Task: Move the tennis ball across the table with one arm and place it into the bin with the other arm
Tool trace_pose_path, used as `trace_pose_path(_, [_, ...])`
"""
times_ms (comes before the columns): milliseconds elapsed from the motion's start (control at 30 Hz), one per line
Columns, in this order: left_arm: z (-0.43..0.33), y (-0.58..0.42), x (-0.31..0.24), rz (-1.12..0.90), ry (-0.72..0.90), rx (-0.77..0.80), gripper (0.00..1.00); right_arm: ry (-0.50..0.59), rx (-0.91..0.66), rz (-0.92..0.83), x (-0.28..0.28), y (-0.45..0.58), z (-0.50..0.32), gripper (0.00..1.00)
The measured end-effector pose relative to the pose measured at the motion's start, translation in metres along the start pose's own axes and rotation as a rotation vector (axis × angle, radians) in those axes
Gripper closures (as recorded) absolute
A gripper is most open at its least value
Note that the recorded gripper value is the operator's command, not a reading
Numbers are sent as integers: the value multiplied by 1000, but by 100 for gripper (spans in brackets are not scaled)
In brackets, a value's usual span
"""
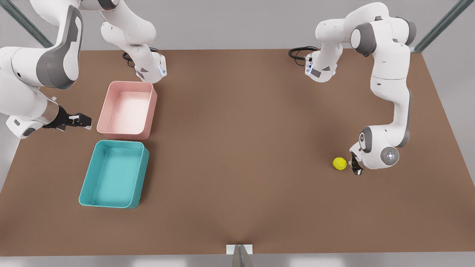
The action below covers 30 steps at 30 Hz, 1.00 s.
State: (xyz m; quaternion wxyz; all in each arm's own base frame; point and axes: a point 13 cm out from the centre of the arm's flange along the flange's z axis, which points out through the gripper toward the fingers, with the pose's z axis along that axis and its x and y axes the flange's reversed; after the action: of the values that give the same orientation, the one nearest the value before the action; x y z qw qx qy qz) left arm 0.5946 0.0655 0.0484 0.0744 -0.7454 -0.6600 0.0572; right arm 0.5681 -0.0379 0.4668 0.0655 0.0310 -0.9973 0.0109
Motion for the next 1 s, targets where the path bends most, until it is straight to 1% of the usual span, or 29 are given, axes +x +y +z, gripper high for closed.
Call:
trace_pose_path(100, [0, 4, -2, 11, 3, -18, 79, 1, -6, 0, 0, 0, 1, 0])
trace_pose_path(133, [1, 5, -9, 21, 5, -17, 79, 3, -7, -1, -1, 1, 2, 0])
trace_pose_path(167, [5, 6, -28, 45, 9, -12, 79, 3, -7, -2, -1, 1, 2, 0])
trace_pose_path(200, [9, 9, -59, 83, 16, -6, 79, 3, -8, -3, -1, 2, 2, 0])
trace_pose_path(300, [-14, 18, -195, 187, -17, -45, 79, 3, -9, -5, -1, 3, 2, 0])
trace_pose_path(333, [-25, 19, -217, 182, -23, -58, 79, 3, -9, -5, -1, 3, 2, 0])
trace_pose_path(400, [-46, 23, -226, 117, -30, -72, 79, 3, -11, -4, -1, 3, 2, 0])
trace_pose_path(467, [-77, 30, -215, 25, -28, -89, 79, 3, -13, -5, -2, 3, 3, 0])
trace_pose_path(500, [-120, 39, -205, -36, -22, -126, 79, 4, -14, -5, -2, 3, 3, 0])
trace_pose_path(533, [-180, 52, -191, -108, -18, -178, 77, 4, -16, -6, -2, 4, 3, 0])
trace_pose_path(567, [-259, 56, -175, -193, -18, -243, 0, 4, -17, -6, -2, 4, 3, 0])
trace_pose_path(600, [-319, 40, -164, -269, -9, -269, 0, 3, -18, -7, -2, 4, 3, 0])
trace_pose_path(633, [-360, 16, -156, -350, -4, -267, 0, 4, -19, -7, -2, 5, 3, 0])
trace_pose_path(667, [-384, -6, -150, -444, -21, -240, 0, 5, -22, -7, -3, 5, 5, 0])
trace_pose_path(800, [-392, -60, -133, -743, -41, -61, 0, 17, -51, -37, -17, 30, 22, 0])
trace_pose_path(933, [-385, -86, -131, -950, -6, 48, 0, 44, -41, -188, -41, 159, 68, 0])
trace_pose_path(1000, [-383, -94, -132, -1034, 13, 78, 0, 70, -36, -216, -32, 199, 100, 0])
